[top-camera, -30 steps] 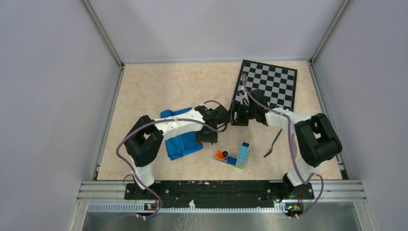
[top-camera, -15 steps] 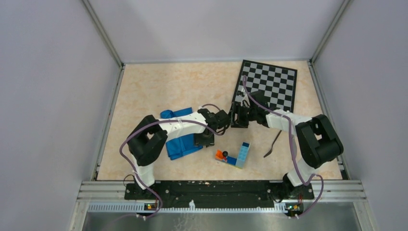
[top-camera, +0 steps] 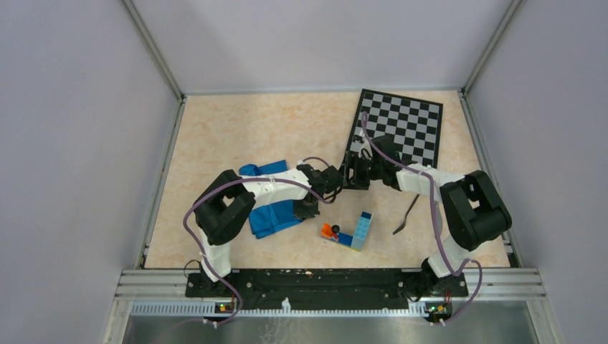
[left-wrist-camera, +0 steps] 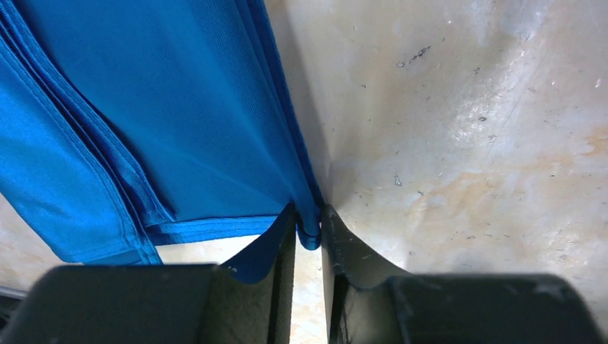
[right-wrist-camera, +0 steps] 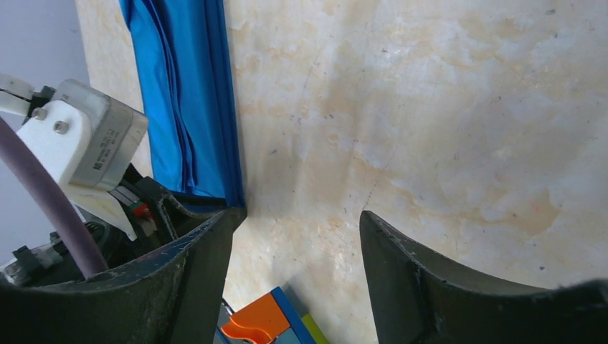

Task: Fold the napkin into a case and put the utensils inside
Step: Pick up the 2/3-rectangle-folded napkin at the center of the board.

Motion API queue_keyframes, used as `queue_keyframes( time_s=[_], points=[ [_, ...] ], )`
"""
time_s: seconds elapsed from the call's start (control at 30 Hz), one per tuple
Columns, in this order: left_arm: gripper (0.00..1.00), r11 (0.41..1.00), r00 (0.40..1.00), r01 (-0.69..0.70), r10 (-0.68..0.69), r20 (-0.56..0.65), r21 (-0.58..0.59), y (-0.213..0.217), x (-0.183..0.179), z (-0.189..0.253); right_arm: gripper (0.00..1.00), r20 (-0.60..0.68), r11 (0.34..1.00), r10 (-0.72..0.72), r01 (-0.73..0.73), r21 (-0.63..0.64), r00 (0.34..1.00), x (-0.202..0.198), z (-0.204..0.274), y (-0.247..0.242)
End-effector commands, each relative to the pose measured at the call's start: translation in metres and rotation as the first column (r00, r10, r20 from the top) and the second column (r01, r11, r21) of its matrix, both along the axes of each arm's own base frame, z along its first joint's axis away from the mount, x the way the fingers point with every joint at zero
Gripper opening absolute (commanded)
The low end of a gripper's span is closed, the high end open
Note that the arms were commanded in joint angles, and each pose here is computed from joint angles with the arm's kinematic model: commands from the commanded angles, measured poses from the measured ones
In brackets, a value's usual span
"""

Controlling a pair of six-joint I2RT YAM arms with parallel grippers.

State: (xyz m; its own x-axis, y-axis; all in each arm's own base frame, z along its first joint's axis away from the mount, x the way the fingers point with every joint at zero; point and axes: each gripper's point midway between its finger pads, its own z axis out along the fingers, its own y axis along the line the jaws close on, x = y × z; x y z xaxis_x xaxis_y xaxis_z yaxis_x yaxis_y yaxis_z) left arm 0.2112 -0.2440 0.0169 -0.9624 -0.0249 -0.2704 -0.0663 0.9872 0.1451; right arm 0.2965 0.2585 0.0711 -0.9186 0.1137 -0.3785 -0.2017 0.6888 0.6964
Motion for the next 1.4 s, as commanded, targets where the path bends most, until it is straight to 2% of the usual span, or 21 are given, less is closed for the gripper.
queue_keyframes(
  time_s=[0.0,0.03,0.07,0.2,0.4,0.63,0.87,1.37],
  points=[
    [0.17,0.998,1.0,0.003,-0.003,0.004,0.058,0.018,0.001,-0.013,0.67,0.065,0.998,0.033,-0.036,0.057,0.997,0.003,0.019,0.01],
    [0.06,0.999,1.0,0.006,-0.006,0.015,0.053,0.018,0.003,-0.009,0.68,0.063,0.997,0.039,-0.043,0.063,0.997,0.002,0.018,0.012],
    [0.0,0.999,0.999,0.008,-0.009,0.031,0.048,0.018,0.005,-0.004,0.69,0.062,0.996,0.052,-0.056,0.075,0.997,0.001,0.018,0.014],
    [0.0,0.999,0.995,0.037,-0.036,0.091,-0.016,0.015,0.011,0.023,0.76,0.044,0.984,0.113,-0.118,0.13,0.993,-0.004,0.014,0.036],
    [0.0,0.988,0.985,0.079,-0.057,0.165,-0.132,0.012,0.009,0.057,0.77,0.025,0.955,0.178,-0.179,0.238,0.984,-0.01,0.016,0.089],
    [0.0,0.987,0.981,0.098,-0.073,0.182,-0.129,0.022,0.004,0.062,0.79,-0.063,0.925,0.128,-0.097,0.367,0.99,0.003,0.01,0.13],
    [0.0,0.98,0.974,0.117,-0.082,0.21,-0.161,0.019,0.006,0.07,0.8,-0.152,0.92,0.109,-0.041,0.389,0.982,0.011,-0.012,0.149],
    [0.0,0.977,0.969,0.127,-0.084,0.234,-0.174,0.017,0.011,0.084,0.75,-0.184,0.943,0.101,-0.035,0.331,0.978,0.004,-0.033,0.169]
  ],
)
